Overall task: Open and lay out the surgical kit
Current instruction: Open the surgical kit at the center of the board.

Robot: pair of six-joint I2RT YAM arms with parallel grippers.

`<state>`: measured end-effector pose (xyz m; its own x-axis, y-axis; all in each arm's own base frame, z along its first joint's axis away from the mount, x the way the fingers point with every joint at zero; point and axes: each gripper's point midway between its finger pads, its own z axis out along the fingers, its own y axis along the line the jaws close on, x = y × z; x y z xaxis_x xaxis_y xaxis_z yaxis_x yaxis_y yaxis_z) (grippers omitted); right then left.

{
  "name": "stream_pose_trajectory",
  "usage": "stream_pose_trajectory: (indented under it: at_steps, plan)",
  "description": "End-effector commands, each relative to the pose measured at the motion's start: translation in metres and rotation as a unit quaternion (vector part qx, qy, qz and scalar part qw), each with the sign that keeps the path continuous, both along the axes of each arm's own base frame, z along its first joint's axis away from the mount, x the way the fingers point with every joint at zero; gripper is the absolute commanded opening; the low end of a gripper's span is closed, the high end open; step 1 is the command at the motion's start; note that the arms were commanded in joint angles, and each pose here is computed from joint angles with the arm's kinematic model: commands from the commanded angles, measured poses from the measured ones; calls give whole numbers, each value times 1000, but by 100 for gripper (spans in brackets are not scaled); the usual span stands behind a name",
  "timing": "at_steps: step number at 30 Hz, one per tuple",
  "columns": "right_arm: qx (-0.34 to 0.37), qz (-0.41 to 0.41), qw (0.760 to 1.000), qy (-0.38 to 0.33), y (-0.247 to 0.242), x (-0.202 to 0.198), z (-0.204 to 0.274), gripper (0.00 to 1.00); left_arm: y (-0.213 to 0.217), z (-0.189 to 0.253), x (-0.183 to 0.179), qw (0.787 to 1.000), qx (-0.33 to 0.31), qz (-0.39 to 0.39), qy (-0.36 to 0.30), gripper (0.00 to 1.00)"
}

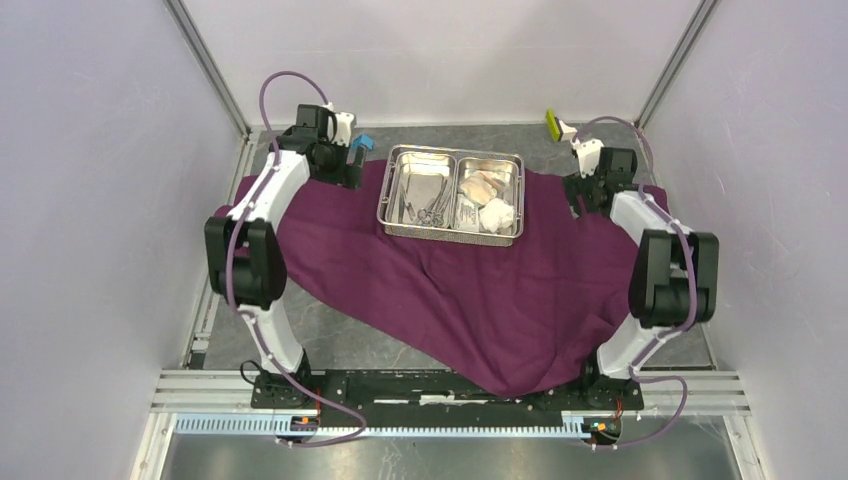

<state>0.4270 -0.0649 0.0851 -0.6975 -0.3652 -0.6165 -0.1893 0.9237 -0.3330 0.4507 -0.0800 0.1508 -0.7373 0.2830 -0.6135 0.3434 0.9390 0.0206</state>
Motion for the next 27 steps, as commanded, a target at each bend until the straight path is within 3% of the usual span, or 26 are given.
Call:
stream_pose_trajectory:
  at_steps: [1,9,27]
  plan:
    - [0,-41,997,-68,-12,53,24,91,13,2,56,995,-68,67,-38,100]
    - [-15,-53,997,-46,-21,79,-3,91,44,-47,97,985,-104,135,-13,100]
    - [-86,-53,995,22,-45,106,-48,91,63,-91,120,960,-182,211,21,100]
